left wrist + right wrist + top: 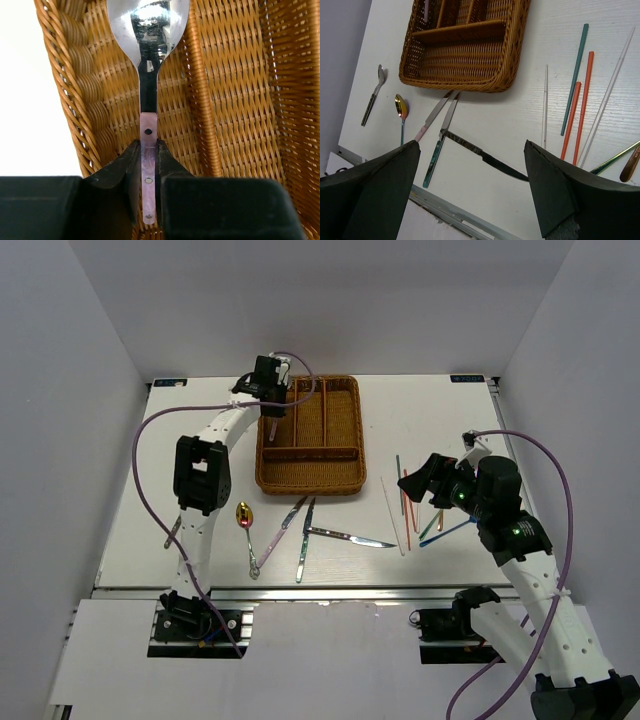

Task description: Sort the eating utensils into containers

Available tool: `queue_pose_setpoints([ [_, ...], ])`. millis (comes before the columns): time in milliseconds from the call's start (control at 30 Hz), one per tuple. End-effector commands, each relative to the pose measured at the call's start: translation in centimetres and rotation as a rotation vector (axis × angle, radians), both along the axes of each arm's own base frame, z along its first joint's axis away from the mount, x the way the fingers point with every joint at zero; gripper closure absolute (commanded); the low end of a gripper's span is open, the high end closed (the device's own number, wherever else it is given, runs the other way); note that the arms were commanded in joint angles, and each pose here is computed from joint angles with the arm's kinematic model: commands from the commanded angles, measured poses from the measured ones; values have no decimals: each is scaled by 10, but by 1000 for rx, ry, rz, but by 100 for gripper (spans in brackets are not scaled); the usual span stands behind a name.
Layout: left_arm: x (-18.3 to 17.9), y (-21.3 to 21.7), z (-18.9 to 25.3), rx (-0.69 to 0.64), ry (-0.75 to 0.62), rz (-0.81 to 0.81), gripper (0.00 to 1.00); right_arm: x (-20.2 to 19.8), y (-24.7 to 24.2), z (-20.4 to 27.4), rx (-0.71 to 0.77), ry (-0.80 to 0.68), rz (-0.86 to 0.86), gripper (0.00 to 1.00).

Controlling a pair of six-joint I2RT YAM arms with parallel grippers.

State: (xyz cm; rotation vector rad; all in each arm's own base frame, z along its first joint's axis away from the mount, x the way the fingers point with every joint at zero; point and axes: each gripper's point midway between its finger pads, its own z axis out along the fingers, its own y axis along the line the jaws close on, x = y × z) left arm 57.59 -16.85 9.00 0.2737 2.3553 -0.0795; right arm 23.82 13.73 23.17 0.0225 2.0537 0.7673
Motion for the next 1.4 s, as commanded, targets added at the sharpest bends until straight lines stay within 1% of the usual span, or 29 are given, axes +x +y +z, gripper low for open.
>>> queue_pose_setpoints([
  [0,16,6,42,-19,-132,34,83,6,3,17,2,-72,24,11],
  [33,15,6,43,-20,-136,38,74,5,4,17,7,-74,29,11],
  [67,15,8,51,-24,-153,52,47,6,5,18,10,-72,33,11],
  [100,14,11,52,-22,-159,67,35,6,6,18,12,-74,35,11],
  [167,13,16,67,-23,-190,89,26,6,6,15,12,-68,38,11],
  [200,11,18,87,-33,-234,93,15,7,6,15,12,-68,37,11],
  [267,9,27,108,-26,-284,120,2,7,7,13,11,-67,39,11],
  [300,4,32,129,-27,-318,128,2,8,7,12,9,-65,39,11],
  [367,-3,59,140,33,-337,244,2,8,7,11,9,-69,40,11],
  [400,-15,73,156,53,-343,291,2,8,7,11,11,-72,43,11],
  [467,-42,106,143,151,-317,423,2,7,9,13,17,-85,54,11],
  [500,-52,120,140,163,-320,447,2,5,10,9,20,-79,64,11],
  [533,-83,132,123,181,-279,445,2,3,13,9,31,-81,86,11],
  [567,-96,138,117,158,-268,452,2,2,16,12,42,-101,100,11],
  [600,-108,156,112,133,-245,487,2,-1,19,6,47,-94,117,11],
  [633,-123,164,123,61,-258,515,2,-3,23,6,50,-100,129,11],
  [667,-141,171,99,38,-199,525,2,-5,26,5,52,-109,140,11],
  [700,-151,185,95,-9,-184,556,2,-8,31,6,54,-119,160,11],
  [733,-164,188,101,-44,-192,562,2,-11,34,0,51,-111,173,11],
  [767,-180,191,86,-28,-130,569,2,-14,36,0,56,-117,185,11],
  [800,-190,200,84,10,-114,607,2,-16,40,1,63,-131,204,11],
  [867,-202,207,76,59,-76,598,2,-20,44,-5,74,-132,223,11],
  [900,-217,222,64,126,-29,643,2,-21,47,-3,88,-149,233,11],
  [933,-224,227,56,168,5,620,2,-22,48,-9,90,-138,242,11],
  [1000,-237,224,28,185,93,549,2,-22,50,-13,92,-136,253,11],
  [1133,-259,226,-5,260,227,469,4,-21,52,-22,75,-134,272,11],
  [1200,-268,235,-18,254,264,482,5,-20,52,-25,67,-133,273,11],
  [1300,-269,227,-28,181,278,440,6,-22,53,-26,74,-133,288,11],
  [1367,-277,222,-41,162,318,417,7,-24,55,-24,82,-141,301,11],
])
